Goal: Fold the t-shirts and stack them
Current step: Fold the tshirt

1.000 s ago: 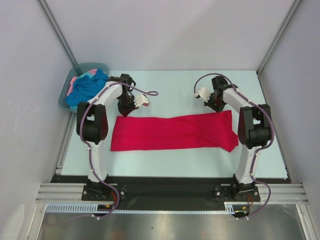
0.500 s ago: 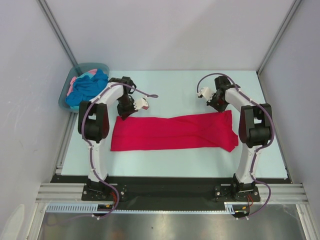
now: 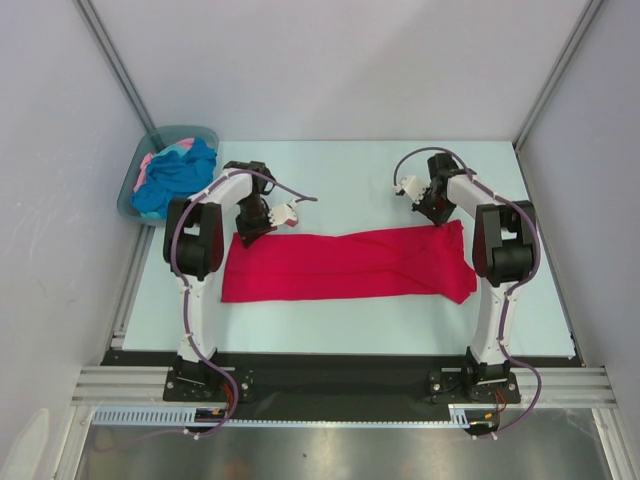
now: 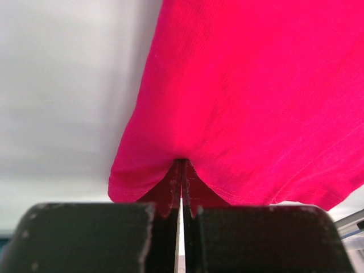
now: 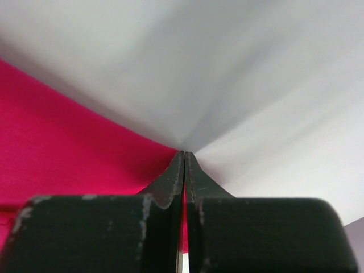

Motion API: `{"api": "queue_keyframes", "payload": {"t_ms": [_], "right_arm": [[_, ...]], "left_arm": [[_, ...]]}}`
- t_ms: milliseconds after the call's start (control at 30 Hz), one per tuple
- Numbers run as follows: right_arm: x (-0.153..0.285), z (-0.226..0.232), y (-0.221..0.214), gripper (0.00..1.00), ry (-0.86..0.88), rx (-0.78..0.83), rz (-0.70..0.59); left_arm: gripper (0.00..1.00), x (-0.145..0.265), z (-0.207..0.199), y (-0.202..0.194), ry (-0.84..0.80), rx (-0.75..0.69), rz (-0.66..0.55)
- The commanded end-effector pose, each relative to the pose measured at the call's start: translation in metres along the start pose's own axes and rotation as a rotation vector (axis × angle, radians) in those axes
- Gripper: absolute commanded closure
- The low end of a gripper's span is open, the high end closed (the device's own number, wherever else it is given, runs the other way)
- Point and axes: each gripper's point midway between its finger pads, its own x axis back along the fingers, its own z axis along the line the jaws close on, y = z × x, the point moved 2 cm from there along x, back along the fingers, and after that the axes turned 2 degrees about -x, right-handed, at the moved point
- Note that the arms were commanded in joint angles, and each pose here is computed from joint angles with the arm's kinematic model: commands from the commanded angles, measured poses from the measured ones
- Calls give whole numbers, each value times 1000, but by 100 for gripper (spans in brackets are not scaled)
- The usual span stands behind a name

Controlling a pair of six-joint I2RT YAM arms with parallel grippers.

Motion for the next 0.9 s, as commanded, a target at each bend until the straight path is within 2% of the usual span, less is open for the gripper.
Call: {"api": "queue_keyframes", "payload": {"t_ms": [0, 300, 667, 800, 867], "right_arm": [[-6, -17, -2, 100, -35, -48, -16], [1, -47, -38, 100, -117, -102, 31], [66, -91, 21, 100, -336, -143, -135], [92, -84, 42, 100, -286, -144, -202], [95, -69, 41, 100, -224, -134, -188]], "left_arm": [[100, -4, 2, -11, 1, 18, 53], [100, 2, -4, -27, 9, 36, 91], [100, 3, -6, -26, 9, 47, 80], [100, 3, -5, -25, 10, 49, 74], [100, 4, -5, -24, 13, 49, 74]]}}
